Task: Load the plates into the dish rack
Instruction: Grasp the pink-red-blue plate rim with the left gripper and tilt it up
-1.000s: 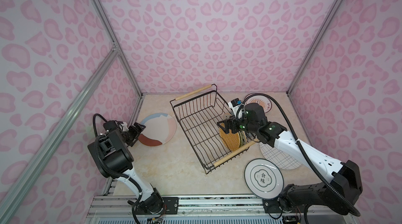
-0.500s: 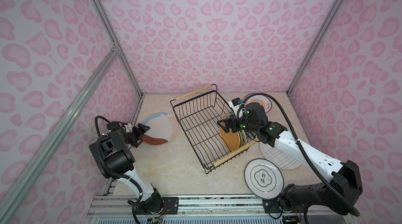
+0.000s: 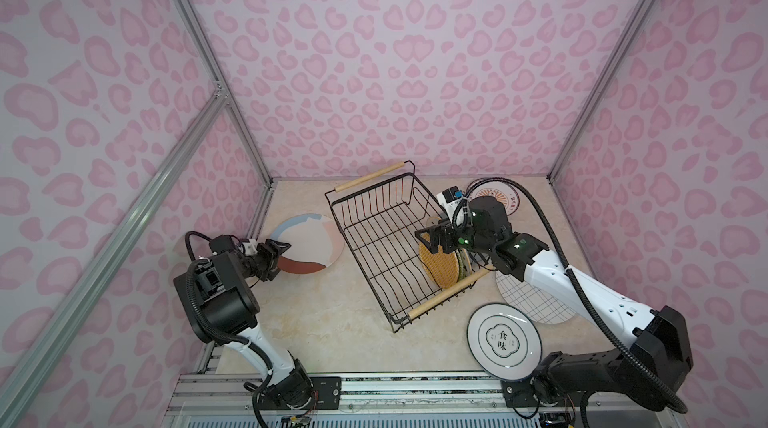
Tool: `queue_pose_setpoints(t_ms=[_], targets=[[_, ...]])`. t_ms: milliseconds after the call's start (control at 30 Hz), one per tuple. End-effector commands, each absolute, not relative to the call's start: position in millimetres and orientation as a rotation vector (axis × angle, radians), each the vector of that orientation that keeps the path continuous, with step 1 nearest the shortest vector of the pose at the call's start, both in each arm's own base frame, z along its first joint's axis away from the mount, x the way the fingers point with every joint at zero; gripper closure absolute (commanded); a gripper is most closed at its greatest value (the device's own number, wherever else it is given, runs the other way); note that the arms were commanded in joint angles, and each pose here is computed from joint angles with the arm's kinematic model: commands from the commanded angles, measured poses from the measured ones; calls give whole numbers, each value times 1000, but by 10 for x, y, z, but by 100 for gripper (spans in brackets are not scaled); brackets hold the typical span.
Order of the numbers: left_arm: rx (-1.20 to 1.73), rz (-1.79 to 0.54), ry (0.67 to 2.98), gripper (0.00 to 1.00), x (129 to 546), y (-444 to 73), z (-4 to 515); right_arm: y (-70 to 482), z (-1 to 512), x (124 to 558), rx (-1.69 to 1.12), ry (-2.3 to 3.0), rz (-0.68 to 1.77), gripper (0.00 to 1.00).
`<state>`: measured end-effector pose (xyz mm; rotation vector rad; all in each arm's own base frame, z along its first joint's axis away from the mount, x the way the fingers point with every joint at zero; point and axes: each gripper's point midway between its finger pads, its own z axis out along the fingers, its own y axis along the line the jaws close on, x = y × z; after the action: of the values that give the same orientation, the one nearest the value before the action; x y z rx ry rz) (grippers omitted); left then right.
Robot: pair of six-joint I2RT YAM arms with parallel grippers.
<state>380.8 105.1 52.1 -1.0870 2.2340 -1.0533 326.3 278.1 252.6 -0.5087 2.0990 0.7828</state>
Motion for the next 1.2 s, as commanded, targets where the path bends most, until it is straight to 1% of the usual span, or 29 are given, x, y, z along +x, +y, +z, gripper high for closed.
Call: queue_pose_setpoints(t_ms=[0, 33, 133, 167, 200, 267, 367, 433, 700, 1033, 1167], targets=[[-1068, -1054, 2177, 42, 3906, 1083, 664, 2792, 2513, 3259, -501, 2103, 797, 6], [-1072, -1047, 2170, 47, 3909, 1093, 674, 2797, 2512, 3259, -502, 2103, 798, 6], [-1083, -1029, 2164, 66, 3914, 1111, 681, 2803, 2513, 3259, -501, 2104, 803, 6], [-1090, -1028, 2164, 71, 3907, 1110, 671, 2802, 2521, 3260, -499, 2103, 804, 6], [-1097, -1027, 2166, 73, 3902, 1110, 654, 2803, 2517, 3259, -500, 2104, 804, 6], [-1109, -1026, 2170, 83, 3887, 1106, 631, 2803, 2517, 3257, -498, 2105, 807, 6], [-1120, -1032, 2170, 89, 3873, 1095, 608, 2810, 2516, 3252, -497, 2107, 814, 6], [-1126, -1035, 2170, 96, 3866, 1089, 604, 2807, 2527, 3251, -495, 2105, 815, 6], [-1156, -982, 2169, 97, 3765, 1095, 668, 2807, 2551, 3240, -490, 2100, 823, 6], [-1329, -841, 2177, 96, 3363, 1265, 507, 2826, 2561, 3231, -487, 2102, 839, 6], [-1327, -787, 2163, 96, 3307, 1290, 666, 2835, 2572, 3223, -486, 2102, 846, 6]])
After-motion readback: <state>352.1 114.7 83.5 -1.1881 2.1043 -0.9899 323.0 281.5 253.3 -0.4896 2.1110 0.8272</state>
